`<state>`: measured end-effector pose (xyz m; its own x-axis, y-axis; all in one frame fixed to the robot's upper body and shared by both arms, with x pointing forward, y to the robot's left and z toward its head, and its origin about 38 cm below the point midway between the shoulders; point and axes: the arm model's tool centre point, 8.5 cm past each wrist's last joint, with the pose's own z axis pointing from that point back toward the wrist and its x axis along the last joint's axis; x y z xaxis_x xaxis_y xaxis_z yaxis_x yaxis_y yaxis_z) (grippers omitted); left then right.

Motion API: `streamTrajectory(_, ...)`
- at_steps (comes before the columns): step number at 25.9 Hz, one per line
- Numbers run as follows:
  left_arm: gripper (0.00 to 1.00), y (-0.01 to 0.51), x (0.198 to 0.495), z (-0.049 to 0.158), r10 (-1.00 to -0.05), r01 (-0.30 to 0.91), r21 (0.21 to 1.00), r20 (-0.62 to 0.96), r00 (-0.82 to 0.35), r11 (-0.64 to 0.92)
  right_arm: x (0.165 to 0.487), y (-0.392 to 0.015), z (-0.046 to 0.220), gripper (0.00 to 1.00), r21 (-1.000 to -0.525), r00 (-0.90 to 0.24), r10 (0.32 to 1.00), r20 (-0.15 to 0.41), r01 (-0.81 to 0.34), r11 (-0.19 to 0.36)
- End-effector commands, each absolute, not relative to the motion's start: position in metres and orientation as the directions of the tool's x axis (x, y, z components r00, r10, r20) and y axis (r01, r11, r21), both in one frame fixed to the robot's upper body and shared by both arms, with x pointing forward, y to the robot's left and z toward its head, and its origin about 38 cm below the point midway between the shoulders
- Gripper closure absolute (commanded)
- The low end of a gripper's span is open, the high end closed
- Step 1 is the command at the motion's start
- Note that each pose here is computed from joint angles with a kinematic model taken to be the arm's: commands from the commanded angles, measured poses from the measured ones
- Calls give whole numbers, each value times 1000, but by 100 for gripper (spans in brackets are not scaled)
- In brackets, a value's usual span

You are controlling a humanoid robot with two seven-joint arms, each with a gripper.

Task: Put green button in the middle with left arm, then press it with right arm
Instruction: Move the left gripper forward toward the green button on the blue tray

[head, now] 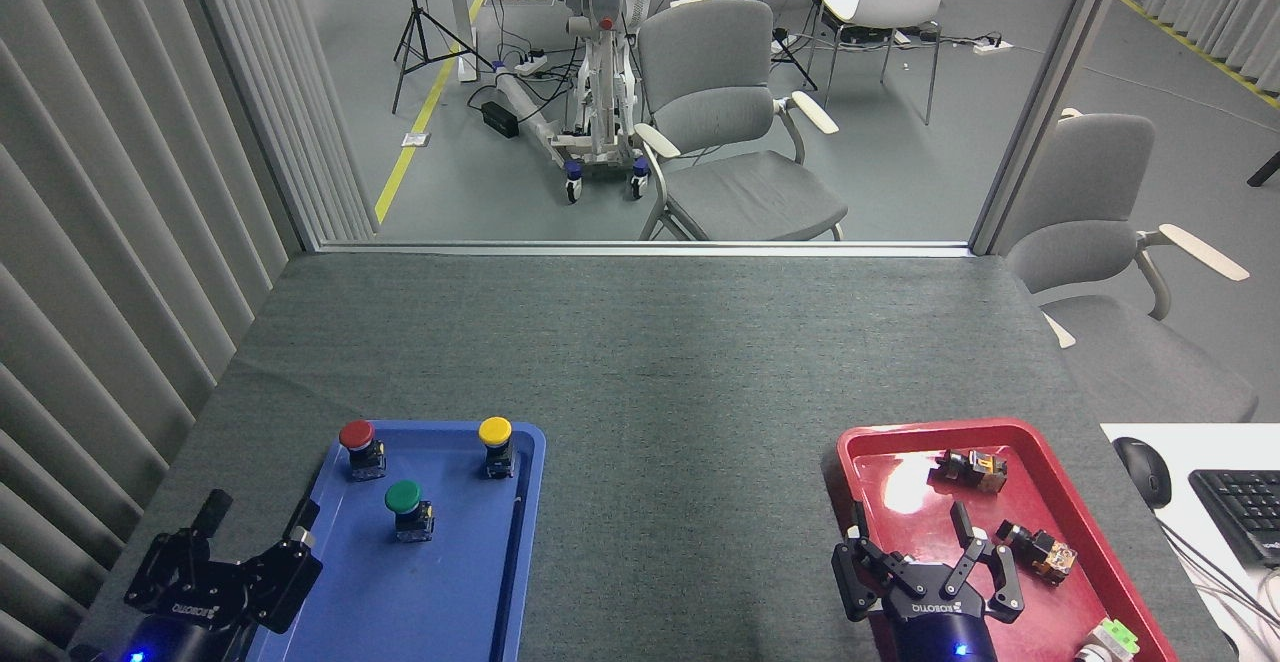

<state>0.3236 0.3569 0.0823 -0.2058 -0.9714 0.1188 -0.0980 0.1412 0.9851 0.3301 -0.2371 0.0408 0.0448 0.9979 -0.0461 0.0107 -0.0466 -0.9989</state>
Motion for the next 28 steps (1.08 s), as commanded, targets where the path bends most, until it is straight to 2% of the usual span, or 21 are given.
streamTrajectory(1,0,355,325,73,-971,-14,991,128,-200,133,330,-237,40,0,-999,46,998,-43,9,-43)
streamTrajectory(5,0,352,325,62,-972,6,989,146,-185,148,330,-237,40,0,-999,46,998,-43,9,-43)
streamTrajectory(13,0,349,325,62,-974,-5,991,130,-188,133,330,-237,40,0,-999,46,998,-43,9,-43)
streamTrajectory(18,0,358,323,44,-982,38,990,140,-127,136,330,-237,40,0,-999,46,998,-43,9,-43)
streamTrajectory(21,0,341,323,42,-976,-11,983,179,-125,182,330,-236,40,0,-999,47,998,-41,9,-42)
streamTrajectory(26,1,337,319,30,-990,23,999,49,-131,46,330,-236,40,0,-999,47,998,-41,7,-42)
streamTrajectory(28,1,335,323,34,-990,9,999,54,-133,53,330,-236,40,0,-999,47,998,-41,7,-42)
